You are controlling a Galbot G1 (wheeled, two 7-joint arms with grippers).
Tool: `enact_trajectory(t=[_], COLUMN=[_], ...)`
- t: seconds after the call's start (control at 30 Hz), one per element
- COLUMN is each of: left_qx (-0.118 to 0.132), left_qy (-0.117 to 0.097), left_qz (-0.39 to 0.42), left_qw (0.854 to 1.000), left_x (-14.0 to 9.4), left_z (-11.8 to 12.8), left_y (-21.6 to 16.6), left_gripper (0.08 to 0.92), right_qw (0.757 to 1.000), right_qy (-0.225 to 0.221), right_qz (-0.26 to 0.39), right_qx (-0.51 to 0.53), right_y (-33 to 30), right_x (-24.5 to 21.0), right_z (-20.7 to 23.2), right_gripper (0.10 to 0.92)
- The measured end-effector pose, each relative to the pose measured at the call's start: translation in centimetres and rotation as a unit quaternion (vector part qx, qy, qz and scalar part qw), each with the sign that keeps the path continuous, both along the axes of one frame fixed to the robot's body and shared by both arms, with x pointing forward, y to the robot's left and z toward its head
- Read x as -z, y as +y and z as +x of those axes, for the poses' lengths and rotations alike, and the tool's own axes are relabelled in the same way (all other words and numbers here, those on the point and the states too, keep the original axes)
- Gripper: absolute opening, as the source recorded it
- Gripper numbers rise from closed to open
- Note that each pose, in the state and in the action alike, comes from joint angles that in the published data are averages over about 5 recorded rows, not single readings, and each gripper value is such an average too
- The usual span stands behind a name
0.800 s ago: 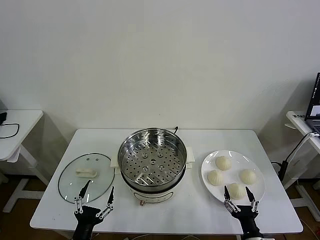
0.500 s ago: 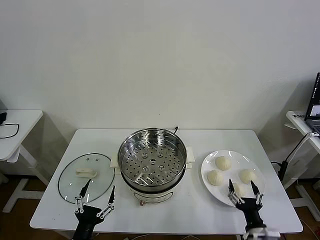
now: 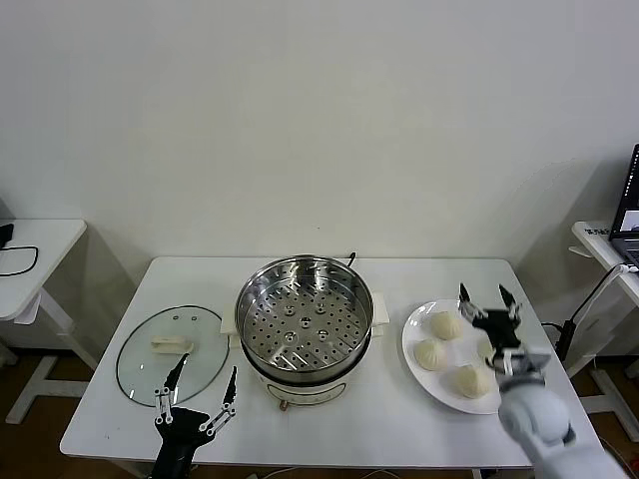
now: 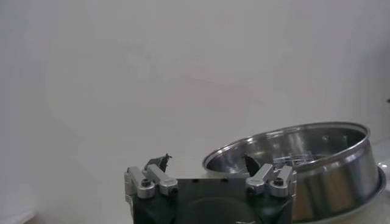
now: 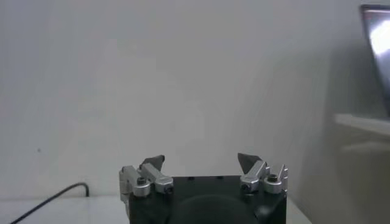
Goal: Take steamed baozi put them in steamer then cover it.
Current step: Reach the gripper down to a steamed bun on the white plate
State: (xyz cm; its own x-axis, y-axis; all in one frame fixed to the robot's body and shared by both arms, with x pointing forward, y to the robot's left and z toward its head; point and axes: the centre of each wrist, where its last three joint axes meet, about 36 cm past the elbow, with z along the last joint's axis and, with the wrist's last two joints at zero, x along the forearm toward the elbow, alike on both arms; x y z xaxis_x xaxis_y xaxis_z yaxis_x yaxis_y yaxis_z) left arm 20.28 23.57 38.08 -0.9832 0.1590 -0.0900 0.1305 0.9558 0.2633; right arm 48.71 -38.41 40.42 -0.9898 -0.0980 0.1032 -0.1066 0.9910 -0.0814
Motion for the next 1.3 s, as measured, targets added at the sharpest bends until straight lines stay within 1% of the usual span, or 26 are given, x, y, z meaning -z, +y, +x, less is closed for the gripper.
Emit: enact_trajectory(t=[0.1, 0.17, 0.23, 0.3, 0.43, 0.5, 0.63, 0.77, 0.9, 0.97, 1.07, 1.17, 1.3], left_qx=[0.001, 0.000, 0.000, 0.000, -0.002, -0.004, -0.007, -0.011, -0.014, -0.016, -0.019, -0.021, -0.023], left_qy=[-0.002, -0.004, -0.005, -0.005, -0.005, -0.005, -0.005, -0.005, -0.004, -0.004, -0.004, -0.004, -0.003], left_qz=[-0.001, -0.003, -0.004, -0.004, -0.006, -0.006, -0.007, -0.008, -0.009, -0.010, -0.010, -0.011, -0.011], left_qw=[1.000, 1.000, 1.000, 1.000, 1.000, 1.000, 1.000, 1.000, 1.000, 1.000, 1.000, 1.000, 1.000], left_x=[-0.2, -0.2, -0.3, -0.4, -0.5, -0.6, -0.7, -0.8, -0.8, -0.8, -0.8, -0.8, -0.8], left_z=[0.0, 0.1, 0.1, 0.0, 0.0, 0.0, -0.2, -0.2, -0.3, -0.3, -0.3, -0.4, -0.4], left_y=[-0.1, -0.2, -0.2, -0.3, -0.3, -0.3, -0.4, -0.4, -0.4, -0.4, -0.4, -0.4, -0.4], left_gripper=[0.823, 0.823, 0.823, 0.823, 0.823, 0.823, 0.823, 0.823, 0.823, 0.823, 0.823, 0.823, 0.823], right_qw=[0.997, 0.990, 0.979, 0.963, 0.916, 0.887, 0.822, 0.759, 0.708, 0.686, 0.661, 0.641, 0.621], right_qy=[0.015, 0.027, 0.041, 0.057, 0.102, 0.129, 0.187, 0.242, 0.289, 0.307, 0.328, 0.343, 0.357], right_qz=[-0.033, -0.057, -0.084, -0.114, -0.181, -0.215, -0.278, -0.332, -0.376, -0.394, -0.416, -0.433, -0.449], right_qx=[-0.070, -0.124, -0.181, -0.238, -0.343, -0.387, -0.461, -0.505, -0.524, -0.529, -0.532, -0.533, -0.534], right_y=[-1.7, -2.9, -3.9, -4.9, -6.5, -7.1, -7.4, -7.0, -6.2, -5.8, -5.3, -4.7, -3.9], right_x=[-1.1, -1.9, -2.7, -3.7, -6.0, -7.3, -9.8, -11.6, -12.0, -12.0, -11.8, -11.4, -10.6], right_z=[2.8, 4.5, 6.3, 8.0, 11.0, 12.4, 14.8, 16.7, 18.1, 18.6, 19.3, 19.8, 20.2], right_gripper=[0.823, 0.823, 0.823, 0.823, 0.823, 0.823, 0.823, 0.823, 0.823, 0.823, 0.823, 0.823, 0.823])
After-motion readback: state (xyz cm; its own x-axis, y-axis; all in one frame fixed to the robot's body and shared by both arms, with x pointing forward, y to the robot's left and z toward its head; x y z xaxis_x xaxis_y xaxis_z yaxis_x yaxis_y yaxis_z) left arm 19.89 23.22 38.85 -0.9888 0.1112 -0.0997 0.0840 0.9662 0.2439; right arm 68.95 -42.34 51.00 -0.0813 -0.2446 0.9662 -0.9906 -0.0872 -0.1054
